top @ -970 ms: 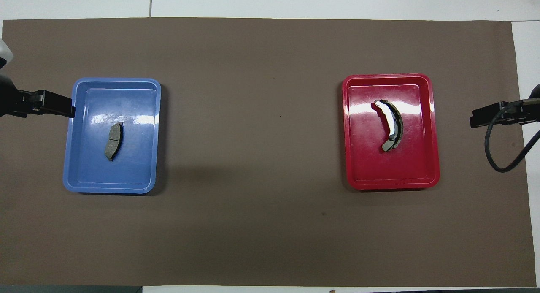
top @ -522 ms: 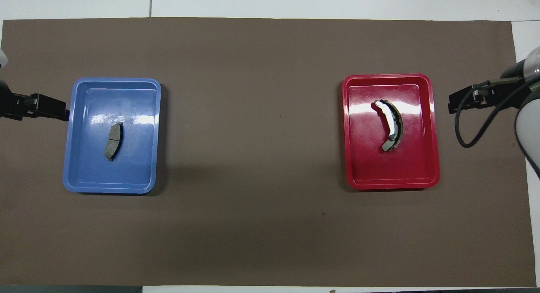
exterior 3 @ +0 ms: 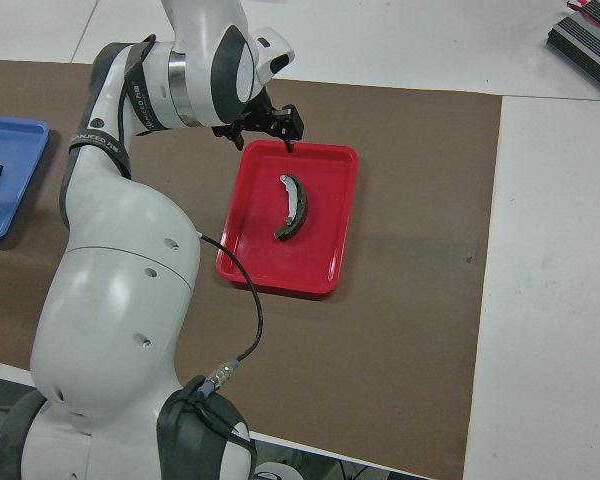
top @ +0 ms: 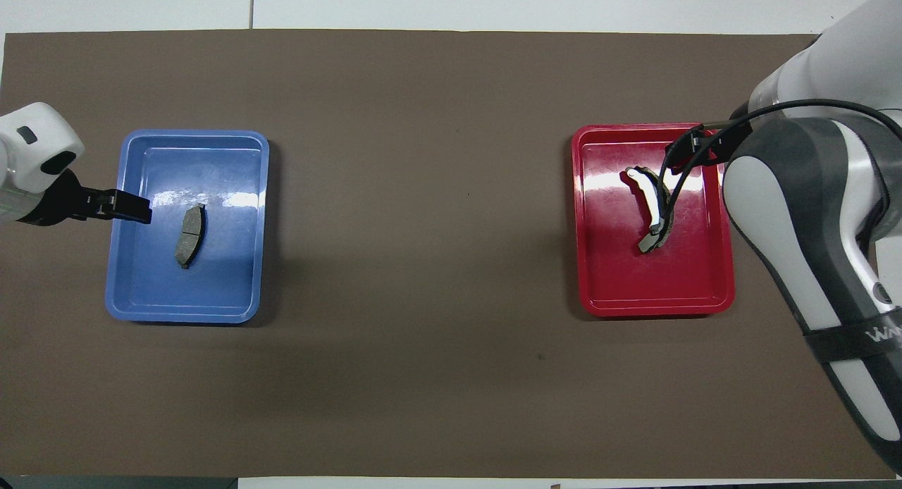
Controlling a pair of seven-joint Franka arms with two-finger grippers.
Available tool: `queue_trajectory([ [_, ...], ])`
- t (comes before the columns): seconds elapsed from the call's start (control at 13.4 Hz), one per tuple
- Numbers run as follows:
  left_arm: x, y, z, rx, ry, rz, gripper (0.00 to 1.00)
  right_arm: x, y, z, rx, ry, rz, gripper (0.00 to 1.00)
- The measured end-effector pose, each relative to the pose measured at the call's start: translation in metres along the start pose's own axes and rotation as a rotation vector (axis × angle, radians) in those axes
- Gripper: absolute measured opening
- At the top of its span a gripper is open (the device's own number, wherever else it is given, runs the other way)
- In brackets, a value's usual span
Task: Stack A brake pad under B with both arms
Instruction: 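Reach both grippers down to the pads in the blue and red trays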
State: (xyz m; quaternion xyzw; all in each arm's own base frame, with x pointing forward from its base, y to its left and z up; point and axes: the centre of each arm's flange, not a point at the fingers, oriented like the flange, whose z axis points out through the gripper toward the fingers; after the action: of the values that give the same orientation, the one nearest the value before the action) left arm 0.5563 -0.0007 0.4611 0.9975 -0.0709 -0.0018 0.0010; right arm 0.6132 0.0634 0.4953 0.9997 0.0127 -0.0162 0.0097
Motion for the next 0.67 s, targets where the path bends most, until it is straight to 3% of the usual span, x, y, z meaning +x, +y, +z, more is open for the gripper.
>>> queue_trajectory([
  [0.37, -0.024, 0.009, 0.101, 0.013, 0.083, 0.025, 0.98, -0.005, 0.005, 0.067, 0.002, 0.027, -0.002, 0.98],
  [0.67, -0.028, 0.009, 0.129, 0.016, 0.079, 0.059, 0.98, -0.017, 0.006, 0.116, 0.003, 0.034, -0.02, 0.93],
])
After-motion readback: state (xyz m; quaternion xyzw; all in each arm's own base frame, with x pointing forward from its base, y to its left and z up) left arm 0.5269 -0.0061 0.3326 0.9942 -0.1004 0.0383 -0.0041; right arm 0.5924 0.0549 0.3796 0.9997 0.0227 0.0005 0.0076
